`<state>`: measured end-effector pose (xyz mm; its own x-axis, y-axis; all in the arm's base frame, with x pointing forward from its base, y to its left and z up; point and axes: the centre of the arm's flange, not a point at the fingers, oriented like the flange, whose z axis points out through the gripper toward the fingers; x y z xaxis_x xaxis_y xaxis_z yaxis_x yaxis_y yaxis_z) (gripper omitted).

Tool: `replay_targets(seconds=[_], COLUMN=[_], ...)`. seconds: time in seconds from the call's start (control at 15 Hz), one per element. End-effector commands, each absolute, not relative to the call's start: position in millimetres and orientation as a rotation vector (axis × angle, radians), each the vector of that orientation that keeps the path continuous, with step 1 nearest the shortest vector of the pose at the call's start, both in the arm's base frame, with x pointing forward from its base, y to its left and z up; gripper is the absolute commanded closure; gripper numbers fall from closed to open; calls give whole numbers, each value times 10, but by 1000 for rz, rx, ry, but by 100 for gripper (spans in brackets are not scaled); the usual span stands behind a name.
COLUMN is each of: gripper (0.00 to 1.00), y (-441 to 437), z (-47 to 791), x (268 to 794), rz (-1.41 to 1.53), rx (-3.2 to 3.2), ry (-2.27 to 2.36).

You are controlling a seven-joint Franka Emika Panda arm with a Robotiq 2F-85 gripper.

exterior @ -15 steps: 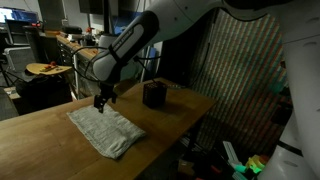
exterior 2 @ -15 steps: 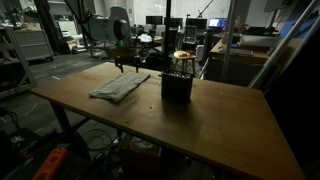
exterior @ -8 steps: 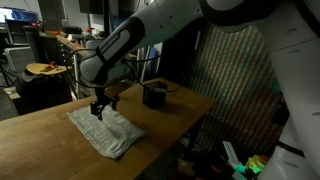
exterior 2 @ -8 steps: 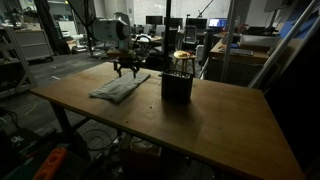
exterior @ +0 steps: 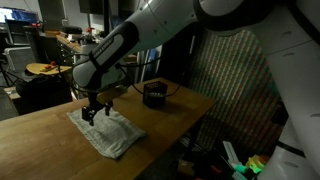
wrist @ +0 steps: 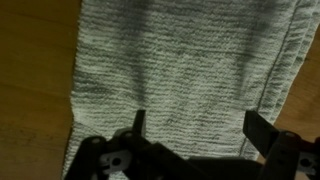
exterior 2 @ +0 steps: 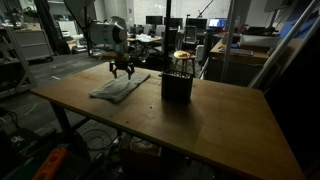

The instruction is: Put the towel on the table into the box

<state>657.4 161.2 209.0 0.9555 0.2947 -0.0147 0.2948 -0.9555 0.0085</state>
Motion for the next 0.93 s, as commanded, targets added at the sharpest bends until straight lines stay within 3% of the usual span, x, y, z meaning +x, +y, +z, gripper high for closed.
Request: replay_targets(seconds=[0.0, 0.87], gripper=[0, 0], y=[1581, 1534], z=[2076, 1840], x=[6548, 6232], rz=[138, 264], rx=[3110, 2943], ry=[468, 678])
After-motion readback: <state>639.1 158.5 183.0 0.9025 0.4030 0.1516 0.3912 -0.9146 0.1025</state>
